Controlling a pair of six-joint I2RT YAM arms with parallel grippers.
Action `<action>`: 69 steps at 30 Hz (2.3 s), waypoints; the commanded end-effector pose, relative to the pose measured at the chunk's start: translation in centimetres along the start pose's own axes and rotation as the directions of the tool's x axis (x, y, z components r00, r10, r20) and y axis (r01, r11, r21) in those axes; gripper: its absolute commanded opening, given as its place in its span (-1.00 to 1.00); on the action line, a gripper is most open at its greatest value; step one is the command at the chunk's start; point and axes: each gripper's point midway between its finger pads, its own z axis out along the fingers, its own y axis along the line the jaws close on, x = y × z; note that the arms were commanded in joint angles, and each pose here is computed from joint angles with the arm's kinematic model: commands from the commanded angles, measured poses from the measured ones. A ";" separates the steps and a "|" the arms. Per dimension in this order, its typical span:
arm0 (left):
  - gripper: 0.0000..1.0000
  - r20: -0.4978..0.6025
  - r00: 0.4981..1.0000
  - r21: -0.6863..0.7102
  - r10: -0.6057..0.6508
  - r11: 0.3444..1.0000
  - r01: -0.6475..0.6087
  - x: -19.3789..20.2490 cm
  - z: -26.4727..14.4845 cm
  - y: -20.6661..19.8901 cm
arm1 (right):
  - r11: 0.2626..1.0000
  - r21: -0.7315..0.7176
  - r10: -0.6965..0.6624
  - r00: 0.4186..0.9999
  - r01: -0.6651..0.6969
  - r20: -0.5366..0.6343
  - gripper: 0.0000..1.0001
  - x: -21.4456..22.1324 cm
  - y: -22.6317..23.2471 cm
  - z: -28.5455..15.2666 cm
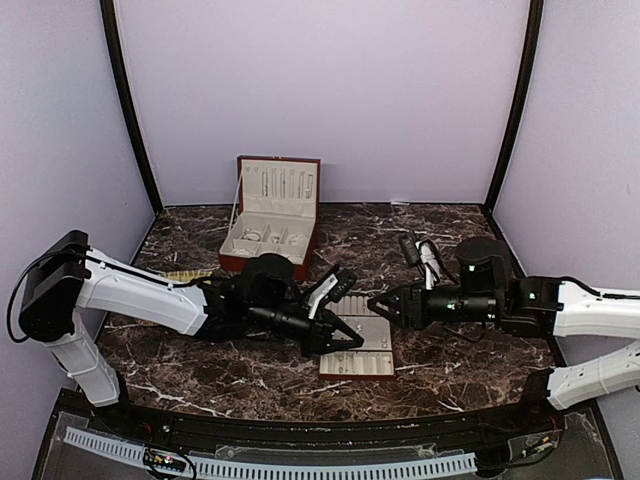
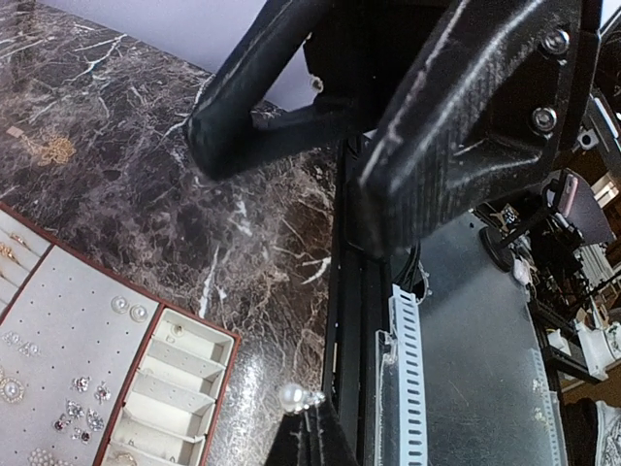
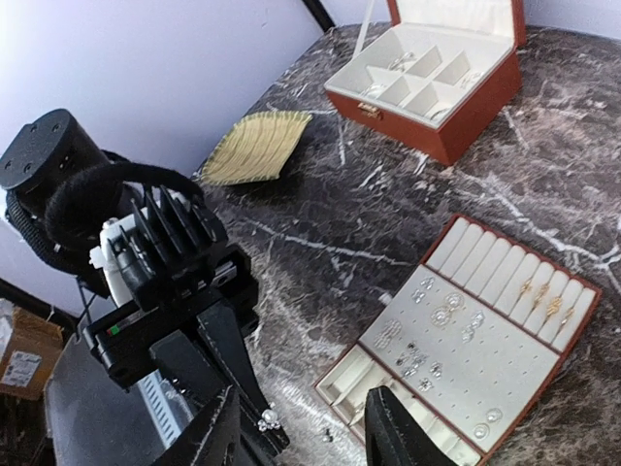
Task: Organize the mixed jewelry
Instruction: Pass from the right arm to the left, then pass from the left arm to the right
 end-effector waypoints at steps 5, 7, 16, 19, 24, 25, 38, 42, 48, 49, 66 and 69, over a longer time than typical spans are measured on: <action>-1.00 -0.039 0.983 0.013 0.177 0.984 -0.177 0.0 -0.5 -1.7 | 0.979 -0.197 0.026 0.988 -0.056 -0.155 -0.34 2.3 3.0 0.8; -1.00 -0.037 0.982 0.006 0.184 0.983 -0.184 -0.1 -0.5 -1.7 | 0.974 -0.216 0.032 0.987 -0.066 -0.156 -0.39 2.4 3.2 1.1; -1.00 -0.036 0.980 0.013 0.197 0.980 -0.197 0.1 -0.4 -2.2 | 0.967 -0.233 0.052 0.978 -0.100 -0.204 -0.50 3.6 3.2 2.1; -1.00 -0.031 0.979 0.012 0.200 0.980 -0.200 0.0 -0.4 -2.3 | 0.968 -0.228 0.054 0.974 -0.105 -0.220 -0.50 4.0 3.0 2.3; -1.00 -0.025 0.979 0.014 0.204 0.979 -0.204 -0.2 -0.4 -2.4 | 0.969 -0.221 0.058 0.970 -0.112 -0.237 -0.50 4.6 2.7 2.4; -1.00 -0.024 0.978 0.014 0.205 0.979 -0.205 -0.2 -0.4 -2.5 | 0.970 -0.218 0.058 0.969 -0.112 -0.238 -0.50 4.7 2.6 2.4; -1.00 -0.023 0.979 0.011 0.202 0.979 -0.201 -0.2 -0.3 -2.4 | 0.970 -0.213 0.060 0.963 -0.118 -0.264 -0.63 5.6 2.2 2.7; -1.00 -0.021 0.979 0.010 0.200 0.980 -0.200 -0.3 -0.3 -2.4 | 0.969 -0.217 0.059 0.964 -0.118 -0.261 -0.77 5.5 2.3 2.6; -1.00 -0.022 0.980 0.005 0.197 0.980 -0.197 -0.2 -0.3 -2.4 | 0.968 -0.220 0.058 0.962 -0.119 -0.265 -0.95 5.7 2.3 2.6; -1.00 -0.022 0.980 0.005 0.197 0.980 -0.197 -0.2 -0.3 -2.3 | 0.968 -0.220 0.057 0.963 -0.118 -0.264 -0.99 5.7 2.3 2.6; 0.13 -0.026 0.987 -0.073 0.161 0.984 -0.163 0.9 -1.6 -1.2 | 0.999 0.023 0.044 0.979 -0.041 -0.199 -1.00 3.5 -1.0 1.5; 0.17 -0.018 0.991 -0.111 0.133 0.985 -0.134 0.8 -2.9 -0.4 | 0.993 0.120 0.039 0.974 -0.012 -0.224 -1.00 3.6 -2.6 1.9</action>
